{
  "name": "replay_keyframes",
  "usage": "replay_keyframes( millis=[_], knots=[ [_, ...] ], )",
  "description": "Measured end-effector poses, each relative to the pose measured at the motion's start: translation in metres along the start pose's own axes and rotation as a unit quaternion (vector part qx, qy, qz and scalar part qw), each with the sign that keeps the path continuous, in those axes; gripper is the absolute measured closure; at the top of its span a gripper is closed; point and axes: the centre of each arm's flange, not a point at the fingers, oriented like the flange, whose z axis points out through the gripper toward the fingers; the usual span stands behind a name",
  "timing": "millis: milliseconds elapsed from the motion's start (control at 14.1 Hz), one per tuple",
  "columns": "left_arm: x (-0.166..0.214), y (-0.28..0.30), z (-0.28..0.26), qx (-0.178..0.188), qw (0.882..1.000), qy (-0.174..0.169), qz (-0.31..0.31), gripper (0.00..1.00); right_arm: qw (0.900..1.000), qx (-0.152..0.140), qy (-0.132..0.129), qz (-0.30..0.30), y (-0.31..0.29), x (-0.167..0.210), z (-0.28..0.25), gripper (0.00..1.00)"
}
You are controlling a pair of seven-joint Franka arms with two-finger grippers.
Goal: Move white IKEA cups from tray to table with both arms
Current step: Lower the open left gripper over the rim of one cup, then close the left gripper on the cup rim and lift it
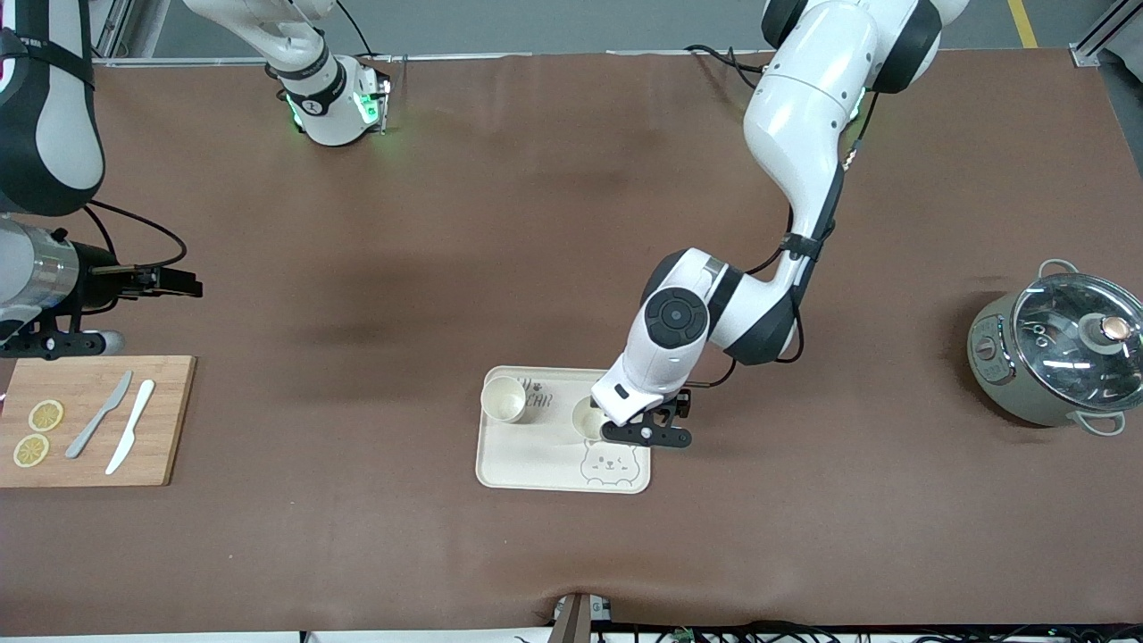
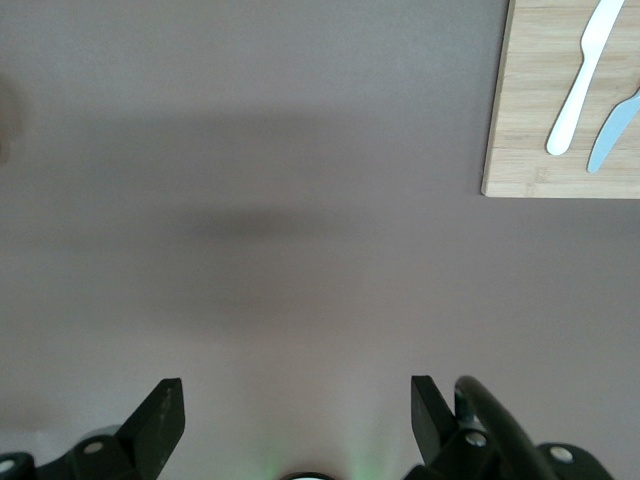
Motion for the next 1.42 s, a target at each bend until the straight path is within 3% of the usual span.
replay_keyframes(
  millis=[567,922,1418],
  knots=[
    [0.0,0.003,0.025,-0.01,1.0,0.021,0.001,0.0,1.0,-0.001,0.011,0.001,-0.004,0.003,-0.013,0.0],
    [-0.006,0.011,0.043,-0.016,0.999,0.031,0.0,0.0,0.998,0.003,0.004,0.056,-0.028,0.006,-0.008,0.0],
    [-0.006,0.013,0.047,-0.02,0.999,0.04,0.001,0.0,0.996,0.054,-0.017,0.066,-0.036,0.016,0.011,0.0]
  ],
)
